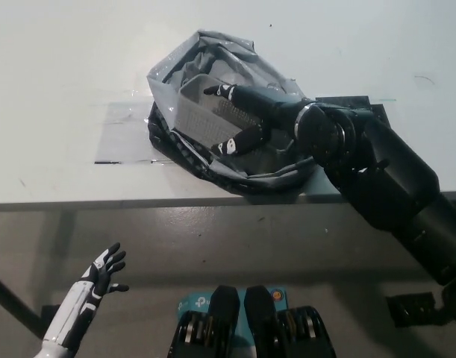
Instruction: Use the right hand to pick up a small rectangular container and put it into a plastic bag and lift the bag
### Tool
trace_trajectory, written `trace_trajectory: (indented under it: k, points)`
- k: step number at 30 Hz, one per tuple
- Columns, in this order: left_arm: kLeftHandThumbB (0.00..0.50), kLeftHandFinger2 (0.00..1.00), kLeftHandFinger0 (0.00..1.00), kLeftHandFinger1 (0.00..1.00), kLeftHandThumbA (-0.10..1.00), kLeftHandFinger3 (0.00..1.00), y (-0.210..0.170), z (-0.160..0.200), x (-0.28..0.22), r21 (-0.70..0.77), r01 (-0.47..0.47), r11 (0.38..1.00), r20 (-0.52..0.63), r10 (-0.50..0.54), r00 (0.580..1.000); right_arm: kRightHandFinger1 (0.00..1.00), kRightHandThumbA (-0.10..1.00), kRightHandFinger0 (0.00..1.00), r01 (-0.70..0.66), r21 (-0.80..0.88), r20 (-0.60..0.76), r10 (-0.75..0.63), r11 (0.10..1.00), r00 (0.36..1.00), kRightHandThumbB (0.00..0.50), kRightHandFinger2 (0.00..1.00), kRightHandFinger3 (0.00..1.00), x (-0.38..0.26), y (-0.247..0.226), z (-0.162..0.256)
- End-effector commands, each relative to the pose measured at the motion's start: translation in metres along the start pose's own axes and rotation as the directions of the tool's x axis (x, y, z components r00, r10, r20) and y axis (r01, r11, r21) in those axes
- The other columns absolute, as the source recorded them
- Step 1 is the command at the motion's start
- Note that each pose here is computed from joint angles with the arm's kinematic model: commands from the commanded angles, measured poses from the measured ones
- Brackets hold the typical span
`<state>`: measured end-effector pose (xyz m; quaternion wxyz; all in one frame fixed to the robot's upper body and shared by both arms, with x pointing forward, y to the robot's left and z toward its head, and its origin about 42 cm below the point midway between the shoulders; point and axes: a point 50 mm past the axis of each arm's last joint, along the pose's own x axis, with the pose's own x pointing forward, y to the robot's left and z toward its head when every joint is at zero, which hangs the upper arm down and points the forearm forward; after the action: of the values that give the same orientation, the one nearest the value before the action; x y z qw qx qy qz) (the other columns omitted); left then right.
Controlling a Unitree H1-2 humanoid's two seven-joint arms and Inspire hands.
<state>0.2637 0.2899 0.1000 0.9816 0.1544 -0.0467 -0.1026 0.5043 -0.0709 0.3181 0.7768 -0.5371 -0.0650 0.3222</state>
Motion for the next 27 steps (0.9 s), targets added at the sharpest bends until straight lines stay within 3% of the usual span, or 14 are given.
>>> trace_trajectory:
  k: [1,12,14,20,23,27]
  points:
    - [0.438,1.00,0.75,0.93,1.00,1.00,0.008,0.008,-0.001,0.043,0.011,0.999,0.048,-0.013,0.999,1.00,0.77,1.00,0.054,-0.102,0.049,-0.049,0.993,0.998,0.391,1.00,1.00,-0.005,-0.029,0.024]
    - [0.430,1.00,0.74,0.92,1.00,1.00,0.010,0.008,-0.003,0.054,0.006,0.999,0.053,-0.009,0.999,1.00,0.81,1.00,0.095,-0.128,0.068,-0.087,0.987,0.994,0.390,1.00,1.00,-0.001,-0.032,0.031]
    - [0.429,1.00,0.73,0.91,1.00,1.00,0.010,0.007,-0.004,0.067,0.004,0.998,0.056,-0.008,0.998,1.00,0.83,1.00,0.119,-0.153,0.084,-0.108,0.981,0.991,0.370,1.00,1.00,-0.001,-0.034,0.036]
    - [0.421,1.00,0.72,0.90,1.00,1.00,0.011,0.008,-0.002,0.075,0.003,0.997,0.061,-0.008,0.998,1.00,0.78,1.00,0.190,-0.167,0.101,-0.175,0.968,0.979,0.364,1.00,1.00,0.002,-0.041,0.043]
    - [0.415,1.00,0.73,0.90,1.00,1.00,0.010,0.007,-0.005,0.068,0.006,0.998,0.053,-0.010,0.999,1.00,0.75,1.00,0.308,-0.219,0.133,-0.285,0.926,0.949,0.362,1.00,1.00,0.004,-0.045,0.047]
    - [0.423,1.00,0.73,0.90,1.00,1.00,0.008,0.006,-0.007,0.052,0.010,0.999,0.043,-0.012,0.999,1.00,0.72,1.00,0.574,-0.222,0.254,-0.521,0.789,0.815,0.335,1.00,1.00,-0.003,-0.066,0.052]
